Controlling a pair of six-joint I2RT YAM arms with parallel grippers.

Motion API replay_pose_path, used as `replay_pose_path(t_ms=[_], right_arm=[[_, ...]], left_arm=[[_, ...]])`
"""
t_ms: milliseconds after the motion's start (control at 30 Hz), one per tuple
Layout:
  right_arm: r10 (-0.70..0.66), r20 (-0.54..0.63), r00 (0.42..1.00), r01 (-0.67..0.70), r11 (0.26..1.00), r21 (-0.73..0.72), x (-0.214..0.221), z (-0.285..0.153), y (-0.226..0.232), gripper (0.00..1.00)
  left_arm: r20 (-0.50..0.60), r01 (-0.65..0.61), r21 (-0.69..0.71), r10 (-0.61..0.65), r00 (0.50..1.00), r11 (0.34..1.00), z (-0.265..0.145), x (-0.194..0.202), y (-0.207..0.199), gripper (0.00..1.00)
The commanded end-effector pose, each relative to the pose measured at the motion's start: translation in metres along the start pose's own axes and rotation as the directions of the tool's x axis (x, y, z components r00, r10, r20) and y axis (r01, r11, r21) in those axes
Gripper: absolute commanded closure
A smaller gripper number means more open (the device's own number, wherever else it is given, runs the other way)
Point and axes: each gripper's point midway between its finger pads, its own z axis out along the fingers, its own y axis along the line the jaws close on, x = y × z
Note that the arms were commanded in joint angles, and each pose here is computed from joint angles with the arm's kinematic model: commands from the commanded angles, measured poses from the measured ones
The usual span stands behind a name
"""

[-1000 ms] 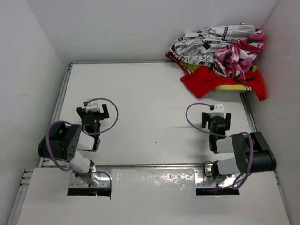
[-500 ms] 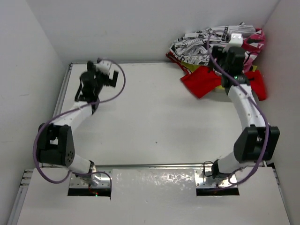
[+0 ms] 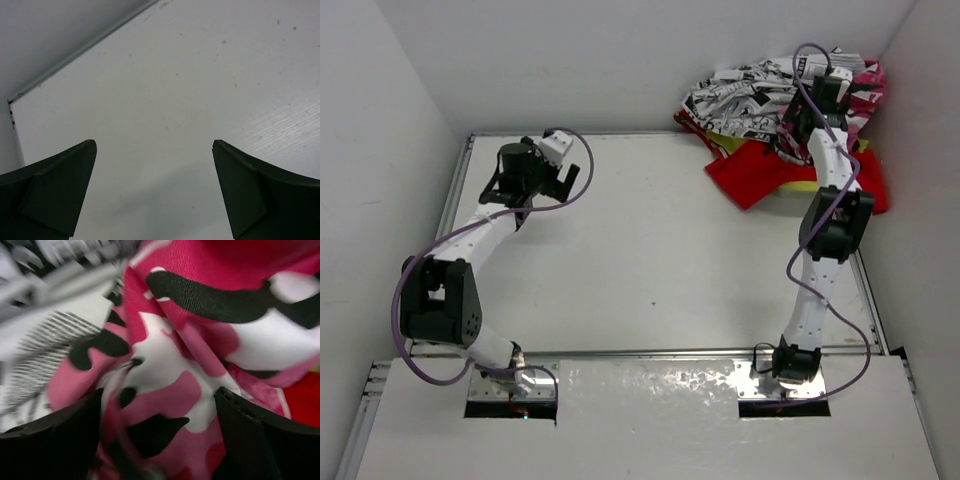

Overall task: Fold and stack the trousers
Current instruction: Grab the trousers from the pile, then move the trousers to the center of the board

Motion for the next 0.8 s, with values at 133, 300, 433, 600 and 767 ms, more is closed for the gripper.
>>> replay_pose_path(t_ms=[133, 300, 433, 600, 767], right_arm=[[-0.003, 0.053, 0.999, 0.011, 0.988, -0.155, -0.022, -0.002, 0.014, 0.78], [-0.049, 0.176, 0.983, 0.054, 0.998, -0.025, -0.076, -0.072, -0.024, 1.0], [-0.1, 0.311, 0.945, 0.086, 0.995, 0.057, -0.134, -0.152, -0.05, 1.0], [-0.054, 0.558, 0.828, 0.04, 0.999, 0.038, -0.213, -0.282, -0.068, 1.0], [0.033, 0.816, 0.577, 0.058, 0.995, -0.081, -0.264, -0.441, -0.08, 1.0]], left_arm=[[-0.004, 0.003, 0.043, -0.002, 1.0, 0.999, 0.0, 0.0, -0.011, 0.0], [0.017, 0.004, 0.058, -0.005, 1.0, 0.998, -0.006, -0.006, -0.019, 0.0], [0.064, -0.005, 0.063, 0.001, 0.998, 0.998, -0.019, -0.018, -0.024, 0.0], [0.124, 0.007, 0.092, -0.018, 0.992, 0.996, -0.038, -0.029, -0.037, 0.0], [0.19, 0.048, 0.074, -0.061, 0.98, 0.996, -0.062, -0.044, -0.043, 0.0]])
